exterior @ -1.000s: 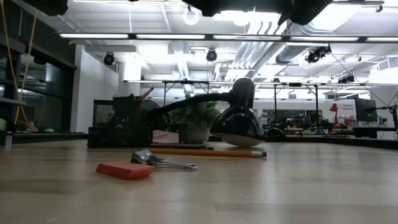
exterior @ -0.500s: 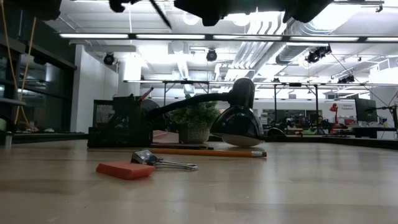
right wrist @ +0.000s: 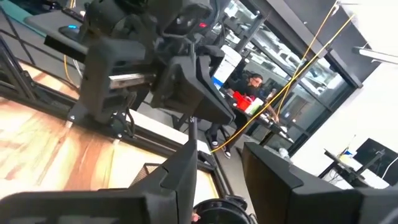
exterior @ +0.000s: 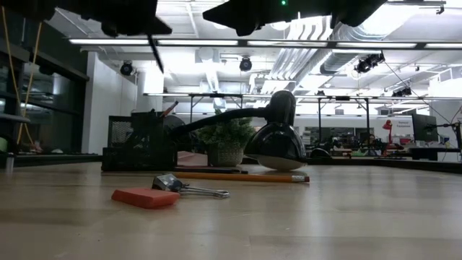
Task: Pick and place office supplies into organizer
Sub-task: Put the black pen into the black desk organizer
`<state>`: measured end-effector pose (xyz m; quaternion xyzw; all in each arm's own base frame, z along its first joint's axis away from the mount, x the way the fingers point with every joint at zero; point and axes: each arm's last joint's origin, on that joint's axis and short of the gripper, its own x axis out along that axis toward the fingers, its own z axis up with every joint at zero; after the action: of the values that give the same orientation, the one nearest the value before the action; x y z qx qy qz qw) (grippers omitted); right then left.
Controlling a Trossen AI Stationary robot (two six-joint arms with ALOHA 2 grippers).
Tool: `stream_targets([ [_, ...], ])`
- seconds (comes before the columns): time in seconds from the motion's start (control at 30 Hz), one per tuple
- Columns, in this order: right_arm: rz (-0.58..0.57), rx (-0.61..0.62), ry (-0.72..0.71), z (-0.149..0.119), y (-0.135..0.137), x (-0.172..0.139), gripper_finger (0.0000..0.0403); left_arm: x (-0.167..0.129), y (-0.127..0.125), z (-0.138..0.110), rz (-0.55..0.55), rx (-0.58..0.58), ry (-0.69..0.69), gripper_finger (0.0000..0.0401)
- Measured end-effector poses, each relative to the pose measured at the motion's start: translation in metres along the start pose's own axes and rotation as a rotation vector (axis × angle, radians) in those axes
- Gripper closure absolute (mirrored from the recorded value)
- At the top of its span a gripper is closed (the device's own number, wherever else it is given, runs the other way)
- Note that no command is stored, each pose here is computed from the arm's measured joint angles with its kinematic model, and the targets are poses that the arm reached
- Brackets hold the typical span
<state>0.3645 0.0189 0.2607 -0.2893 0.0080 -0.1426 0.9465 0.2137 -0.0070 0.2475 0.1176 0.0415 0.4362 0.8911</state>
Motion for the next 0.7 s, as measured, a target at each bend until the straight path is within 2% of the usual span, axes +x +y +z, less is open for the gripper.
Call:
stream_targets([
  [0.27, 0.013, 0.024, 0.007, -0.001, 0.001, 0.0, 0.0284, -0.006, 0.011, -0.007, 0.077, -0.103, 0.084, 0.04],
  [0.5, 0.042, 0.049, -0.006, -0.001, 0.002, 0.0, 0.0284, -0.012, 0.023, -0.015, 0.092, -0.149, 0.15, 0.04],
  [0.7, 0.055, 0.06, -0.011, -0.001, 0.002, 0.0, 0.0284, -0.001, 0.034, -0.029, 0.085, -0.171, 0.241, 0.0401],
])
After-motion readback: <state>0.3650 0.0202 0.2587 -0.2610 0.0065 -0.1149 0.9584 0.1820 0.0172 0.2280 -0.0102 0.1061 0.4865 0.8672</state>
